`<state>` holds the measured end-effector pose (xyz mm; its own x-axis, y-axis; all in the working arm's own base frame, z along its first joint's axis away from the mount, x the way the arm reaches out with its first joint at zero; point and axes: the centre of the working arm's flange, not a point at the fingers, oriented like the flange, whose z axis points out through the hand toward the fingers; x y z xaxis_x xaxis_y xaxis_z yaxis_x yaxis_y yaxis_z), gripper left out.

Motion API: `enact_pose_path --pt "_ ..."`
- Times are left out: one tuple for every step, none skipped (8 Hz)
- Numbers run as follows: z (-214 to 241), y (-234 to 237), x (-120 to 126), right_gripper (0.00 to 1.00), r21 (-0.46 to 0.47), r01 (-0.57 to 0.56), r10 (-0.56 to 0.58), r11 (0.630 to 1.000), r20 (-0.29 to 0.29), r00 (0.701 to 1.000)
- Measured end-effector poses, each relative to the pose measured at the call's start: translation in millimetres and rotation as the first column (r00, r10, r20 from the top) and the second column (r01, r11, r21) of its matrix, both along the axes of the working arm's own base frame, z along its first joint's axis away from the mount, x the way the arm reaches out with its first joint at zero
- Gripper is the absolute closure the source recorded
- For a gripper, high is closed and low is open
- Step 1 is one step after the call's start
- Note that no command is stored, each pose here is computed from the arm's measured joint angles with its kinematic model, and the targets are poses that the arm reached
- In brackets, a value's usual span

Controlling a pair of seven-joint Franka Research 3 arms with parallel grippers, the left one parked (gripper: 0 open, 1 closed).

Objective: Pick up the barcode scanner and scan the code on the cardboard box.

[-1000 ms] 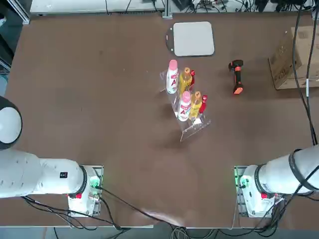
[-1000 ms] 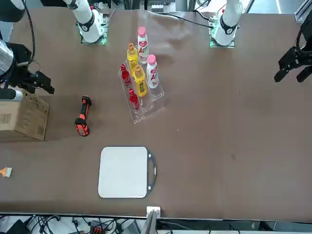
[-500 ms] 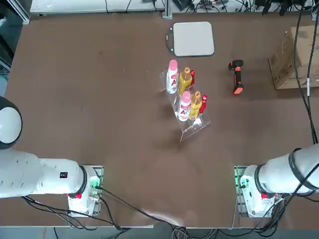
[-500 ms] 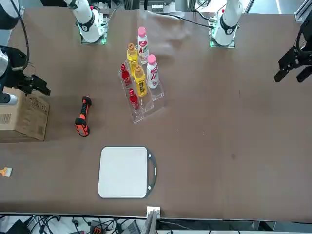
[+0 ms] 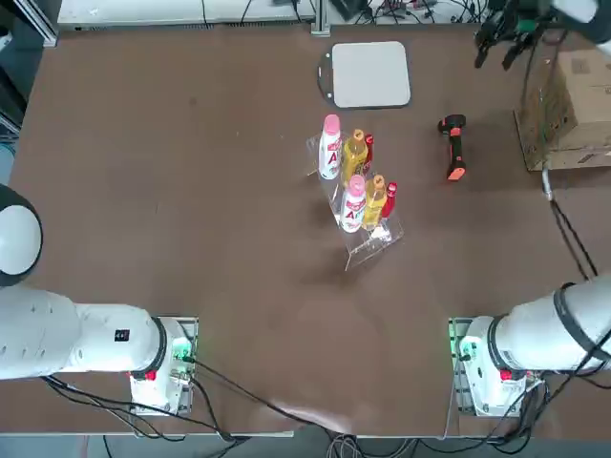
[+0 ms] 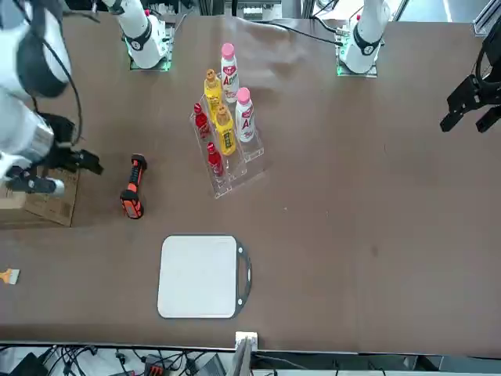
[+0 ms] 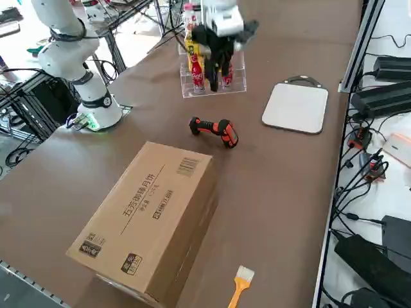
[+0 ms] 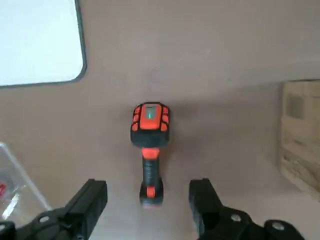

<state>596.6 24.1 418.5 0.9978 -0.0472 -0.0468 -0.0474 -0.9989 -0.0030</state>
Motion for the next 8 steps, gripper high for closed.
enact_pose_path --pt "-38.1 10.8 -11.1 0.00 0.001 -0.019 0.019 1.000 0.010 1.000" --pt "-65.1 20.1 -22.1 0.00 0.002 -0.036 0.035 0.999 0.028 0.999" --pt "-86.8 23.3 -32.5 0.00 0.002 -0.042 0.042 0.999 0.048 0.998" --pt "-104.9 22.3 -42.2 0.00 0.003 -0.041 0.041 0.999 0.062 0.997" --pt "-119.9 21.3 -50.7 0.00 0.003 -0.041 0.041 0.999 0.064 0.997" --pt "-132.9 20.8 -56.7 0.00 0.003 -0.041 0.040 0.999 0.058 0.997" --pt "-142.4 20.6 -59.3 0.00 0.002 -0.041 0.040 0.999 0.049 0.998" --pt "-149.1 20.6 -60.5 0.00 0.002 -0.041 0.041 0.999 0.037 0.998"
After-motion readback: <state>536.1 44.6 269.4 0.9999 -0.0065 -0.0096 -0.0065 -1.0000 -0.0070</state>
